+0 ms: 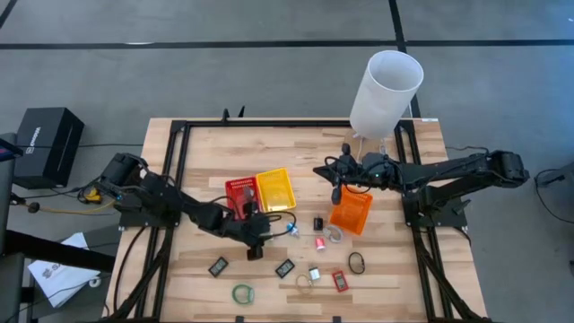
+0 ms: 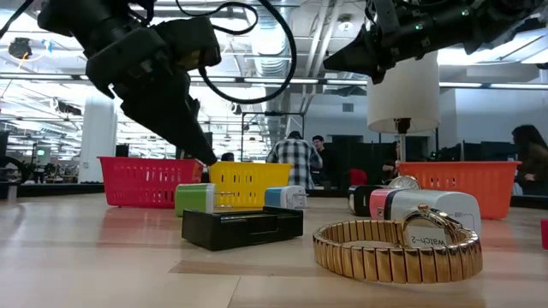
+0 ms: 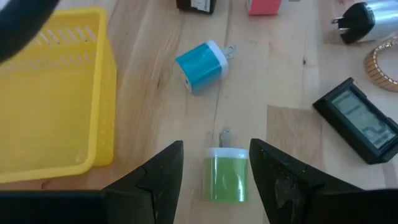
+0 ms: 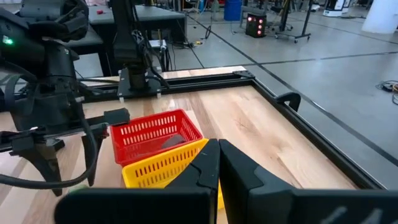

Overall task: Pick & Place Office items
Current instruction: Put the green charger adapter into the yellow bin, then put the white wrist watch into the red bin

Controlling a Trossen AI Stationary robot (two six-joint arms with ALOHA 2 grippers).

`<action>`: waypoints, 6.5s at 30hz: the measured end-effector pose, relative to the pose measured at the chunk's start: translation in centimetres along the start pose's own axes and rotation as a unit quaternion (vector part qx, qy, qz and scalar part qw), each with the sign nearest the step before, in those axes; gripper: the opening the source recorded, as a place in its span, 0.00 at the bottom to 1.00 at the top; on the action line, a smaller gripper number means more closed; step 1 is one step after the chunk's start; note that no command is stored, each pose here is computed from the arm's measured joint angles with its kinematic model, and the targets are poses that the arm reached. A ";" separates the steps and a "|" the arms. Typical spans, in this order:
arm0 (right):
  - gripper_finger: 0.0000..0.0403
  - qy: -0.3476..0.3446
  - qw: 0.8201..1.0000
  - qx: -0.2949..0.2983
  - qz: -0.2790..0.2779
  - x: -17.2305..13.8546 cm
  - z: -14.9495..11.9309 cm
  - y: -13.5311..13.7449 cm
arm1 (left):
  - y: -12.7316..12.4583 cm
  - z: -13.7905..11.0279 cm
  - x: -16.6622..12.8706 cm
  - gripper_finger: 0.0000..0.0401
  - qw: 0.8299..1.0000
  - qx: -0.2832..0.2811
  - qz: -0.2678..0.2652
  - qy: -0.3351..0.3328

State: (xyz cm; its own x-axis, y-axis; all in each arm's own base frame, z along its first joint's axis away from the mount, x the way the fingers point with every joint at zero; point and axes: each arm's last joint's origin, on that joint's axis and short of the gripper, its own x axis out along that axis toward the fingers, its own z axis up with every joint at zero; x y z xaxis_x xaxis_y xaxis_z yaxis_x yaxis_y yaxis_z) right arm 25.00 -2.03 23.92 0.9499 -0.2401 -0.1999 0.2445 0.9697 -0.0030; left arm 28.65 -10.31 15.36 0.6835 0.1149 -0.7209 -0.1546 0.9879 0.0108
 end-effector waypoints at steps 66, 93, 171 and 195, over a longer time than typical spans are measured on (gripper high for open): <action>0.00 0.001 1.000 0.000 0.000 0.0 0.0 0.0 | 3.4 3.6 2.6 0.34 0.997 0.059 0.051 -0.019; 0.00 0.007 1.000 0.021 -0.001 0.0 -0.1 0.0 | 11.3 0.8 -0.6 0.34 0.987 -0.008 0.157 -0.039; 0.21 0.000 0.991 -0.043 0.124 -0.6 -1.1 6.5 | 9.9 4.5 -6.7 0.33 0.961 -0.048 0.072 -0.264; 0.21 0.427 0.900 -0.034 0.078 2.1 -2.7 14.2 | 11.0 4.8 -6.7 0.32 0.955 -0.062 0.088 -0.276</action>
State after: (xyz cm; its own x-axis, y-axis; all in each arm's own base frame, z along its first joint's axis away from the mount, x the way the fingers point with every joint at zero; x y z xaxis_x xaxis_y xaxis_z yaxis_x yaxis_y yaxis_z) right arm 29.89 11.39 20.79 0.4685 -0.0051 -0.8834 0.0808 0.9960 0.0371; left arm 25.86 0.29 23.64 0.9056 0.3498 -0.2398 -0.3621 0.9321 -0.0077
